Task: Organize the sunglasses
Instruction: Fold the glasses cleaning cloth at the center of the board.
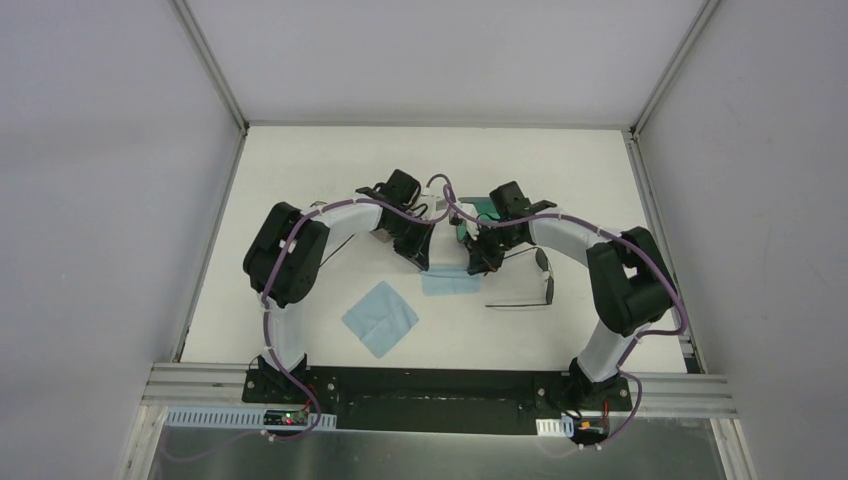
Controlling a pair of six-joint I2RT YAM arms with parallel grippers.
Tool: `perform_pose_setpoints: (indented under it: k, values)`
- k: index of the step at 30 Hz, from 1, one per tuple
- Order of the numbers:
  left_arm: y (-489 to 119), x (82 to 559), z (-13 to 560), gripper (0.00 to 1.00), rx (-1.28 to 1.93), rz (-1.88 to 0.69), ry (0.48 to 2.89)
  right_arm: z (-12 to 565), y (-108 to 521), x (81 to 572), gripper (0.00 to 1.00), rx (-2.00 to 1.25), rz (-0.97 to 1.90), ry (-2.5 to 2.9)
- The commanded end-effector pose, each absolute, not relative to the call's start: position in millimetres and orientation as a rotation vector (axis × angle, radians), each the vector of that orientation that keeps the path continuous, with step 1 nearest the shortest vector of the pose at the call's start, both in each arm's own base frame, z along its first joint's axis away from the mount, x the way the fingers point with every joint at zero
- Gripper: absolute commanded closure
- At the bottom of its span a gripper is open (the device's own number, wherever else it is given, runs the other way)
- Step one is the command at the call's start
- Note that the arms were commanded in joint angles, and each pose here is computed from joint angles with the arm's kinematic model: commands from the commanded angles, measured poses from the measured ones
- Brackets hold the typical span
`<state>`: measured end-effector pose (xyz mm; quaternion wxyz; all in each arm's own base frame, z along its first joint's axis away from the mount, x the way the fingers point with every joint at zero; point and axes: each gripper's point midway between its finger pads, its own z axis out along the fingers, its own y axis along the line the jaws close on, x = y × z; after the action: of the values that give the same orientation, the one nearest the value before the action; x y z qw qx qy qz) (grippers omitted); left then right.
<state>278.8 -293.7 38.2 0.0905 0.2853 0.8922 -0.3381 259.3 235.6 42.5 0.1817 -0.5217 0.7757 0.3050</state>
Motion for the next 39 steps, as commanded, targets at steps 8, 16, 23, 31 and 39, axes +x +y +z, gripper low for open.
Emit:
perform_pose_setpoints:
  k: [8, 16, 23, 31, 39]
  values:
    - [-310, 280, 53, 1.0, 0.891, -1.067, 2.578, 66, 242, 265, 1.0, -1.595, 0.781, 2.024]
    - [-312, 282, 53, 1.0, 0.886, -1.063, 2.576, 77, 244, 277, 1.0, -1.601, 0.737, 1.982]
    - [-315, 282, 54, 1.0, 0.894, -1.071, 2.565, 76, 238, 273, 1.0, -1.656, 0.716, 1.954]
    - [-316, 279, 51, 1.0, 0.903, -1.064, 2.573, 72, 237, 267, 1.0, -1.667, 0.733, 1.96]
    - [-314, 281, 51, 1.0, 0.913, -1.051, 2.568, 68, 242, 261, 1.0, -1.693, 0.748, 1.951]
